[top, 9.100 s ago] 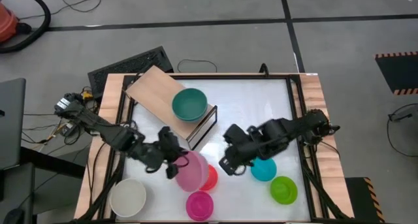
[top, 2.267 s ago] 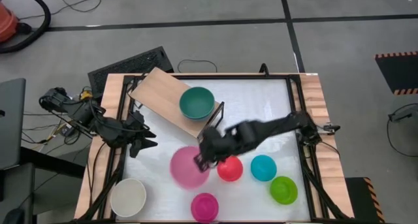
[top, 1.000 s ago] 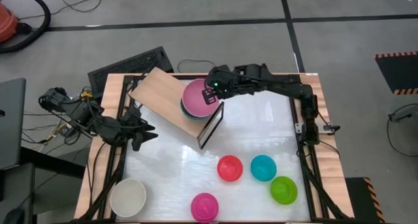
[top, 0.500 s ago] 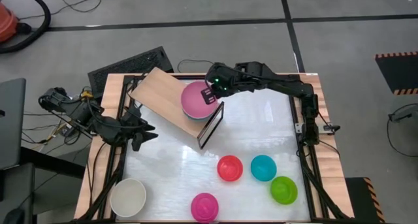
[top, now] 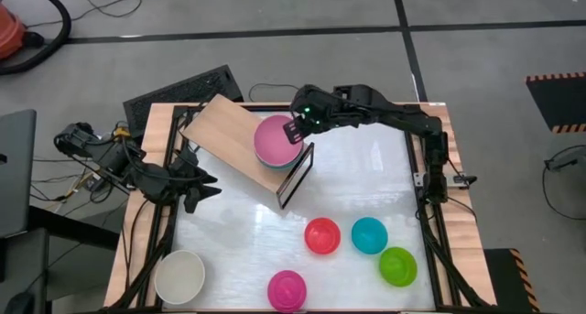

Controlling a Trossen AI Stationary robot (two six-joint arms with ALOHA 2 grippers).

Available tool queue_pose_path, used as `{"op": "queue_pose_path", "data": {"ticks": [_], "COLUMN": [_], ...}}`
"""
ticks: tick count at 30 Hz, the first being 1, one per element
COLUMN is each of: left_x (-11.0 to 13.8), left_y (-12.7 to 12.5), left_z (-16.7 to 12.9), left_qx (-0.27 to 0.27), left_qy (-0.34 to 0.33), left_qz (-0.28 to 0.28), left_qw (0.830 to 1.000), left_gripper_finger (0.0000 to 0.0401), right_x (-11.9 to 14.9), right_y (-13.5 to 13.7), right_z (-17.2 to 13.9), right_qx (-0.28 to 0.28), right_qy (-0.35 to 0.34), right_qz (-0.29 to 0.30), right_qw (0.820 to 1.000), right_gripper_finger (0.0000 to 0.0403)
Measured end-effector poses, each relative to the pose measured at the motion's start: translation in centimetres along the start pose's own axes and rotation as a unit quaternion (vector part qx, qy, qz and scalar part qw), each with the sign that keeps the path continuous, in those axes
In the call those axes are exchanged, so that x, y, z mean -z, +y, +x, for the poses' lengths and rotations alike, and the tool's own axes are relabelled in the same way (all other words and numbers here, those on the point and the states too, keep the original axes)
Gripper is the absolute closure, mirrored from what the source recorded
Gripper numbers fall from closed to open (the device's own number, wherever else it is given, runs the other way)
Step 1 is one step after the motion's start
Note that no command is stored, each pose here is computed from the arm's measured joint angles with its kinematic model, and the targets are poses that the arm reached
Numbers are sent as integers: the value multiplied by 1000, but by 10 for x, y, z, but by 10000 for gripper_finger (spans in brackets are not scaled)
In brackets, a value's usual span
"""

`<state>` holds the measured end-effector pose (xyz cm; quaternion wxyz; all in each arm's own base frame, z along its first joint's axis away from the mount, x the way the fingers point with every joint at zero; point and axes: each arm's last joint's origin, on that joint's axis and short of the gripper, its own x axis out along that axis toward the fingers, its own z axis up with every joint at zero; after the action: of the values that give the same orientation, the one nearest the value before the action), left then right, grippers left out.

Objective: Place and stack bowls onto a shelf
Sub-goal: Stack the pink bowl on top of the green bowl on the shelf

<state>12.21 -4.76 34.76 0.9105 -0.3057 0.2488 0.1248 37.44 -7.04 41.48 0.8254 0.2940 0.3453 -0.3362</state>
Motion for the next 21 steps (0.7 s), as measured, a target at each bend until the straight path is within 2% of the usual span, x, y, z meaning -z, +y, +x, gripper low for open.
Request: {"op": "queue_pose_path", "data": {"ticks": [4, 7, 14, 16, 21], "left_x": [0, 1, 0, 0, 0], "left_y": [1, 1, 1, 1, 1], "left_z": [0, 0, 0, 0, 0], "left_qx": [-3, -5, -9, -9, -11], "left_qy": [2, 3, -2, -2, -3], "left_qz": [2, 3, 4, 4, 4], "left_qw": [1000, 1000, 1000, 1000, 1000], "left_gripper_finger": [198, 198, 198, 198, 198], "right_x": [-1, 1, 1, 3, 2], "right_y": [0, 4, 5, 4, 6], "right_z": [-16, -22, -13, -7, -2], "right_qx": [-2, -2, 4, 12, 3], "right_qy": [-32, -54, -45, -37, -28], "right_qz": [2, 0, -20, -31, -27], "right_qw": [999, 999, 999, 999, 999], "right_gripper_finger": [236, 259, 382, 384, 358]}}
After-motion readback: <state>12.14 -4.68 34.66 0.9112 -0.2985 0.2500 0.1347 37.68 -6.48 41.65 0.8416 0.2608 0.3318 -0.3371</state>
